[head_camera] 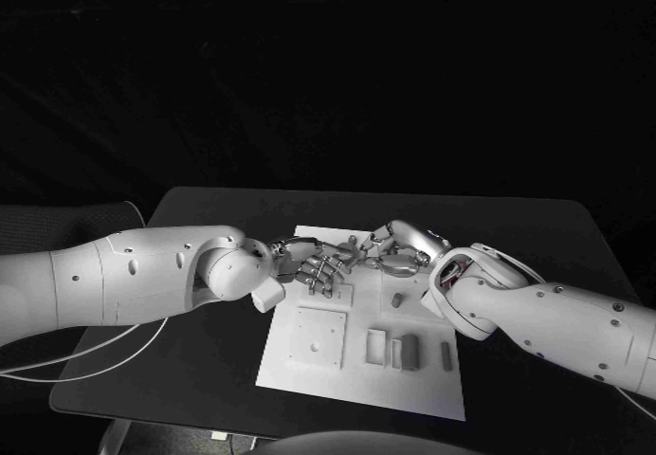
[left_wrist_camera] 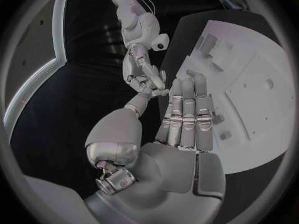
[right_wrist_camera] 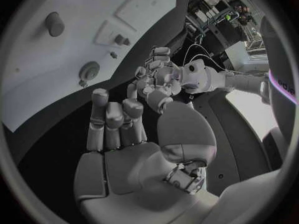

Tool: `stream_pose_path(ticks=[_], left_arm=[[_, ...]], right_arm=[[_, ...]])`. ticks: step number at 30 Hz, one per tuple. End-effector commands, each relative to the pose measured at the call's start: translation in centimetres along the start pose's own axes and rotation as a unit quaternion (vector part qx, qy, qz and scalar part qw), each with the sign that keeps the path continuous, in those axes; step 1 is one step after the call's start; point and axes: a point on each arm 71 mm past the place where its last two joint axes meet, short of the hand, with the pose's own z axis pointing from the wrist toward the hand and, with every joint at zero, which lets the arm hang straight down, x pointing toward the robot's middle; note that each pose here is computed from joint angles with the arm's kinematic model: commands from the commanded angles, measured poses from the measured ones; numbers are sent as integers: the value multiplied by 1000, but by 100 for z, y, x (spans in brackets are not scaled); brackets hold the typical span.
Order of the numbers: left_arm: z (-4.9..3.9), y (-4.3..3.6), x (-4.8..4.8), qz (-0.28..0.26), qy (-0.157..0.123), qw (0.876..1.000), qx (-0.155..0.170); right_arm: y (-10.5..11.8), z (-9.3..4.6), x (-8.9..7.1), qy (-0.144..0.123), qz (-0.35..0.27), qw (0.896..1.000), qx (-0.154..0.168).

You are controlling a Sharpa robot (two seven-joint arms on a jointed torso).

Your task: Assemble the parts on the task board

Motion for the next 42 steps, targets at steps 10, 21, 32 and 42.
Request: stream_pose_path(ticks=[10, 21, 32, 42], left_arm=[[16, -42, 49, 2, 20, 1000, 20], [17, -40, 46, 5, 17, 1000, 18], [11, -40, 31, 11, 10, 1000, 20], [8, -45, 14, 12, 3, 1000, 25]], right_arm=[[37, 7, 11, -1, -2, 1000, -8], [59, 12, 22, 0, -1, 1000, -10], [61, 13, 24, 1, -1, 1000, -10], [81, 11, 32, 2, 0, 1000, -13]])
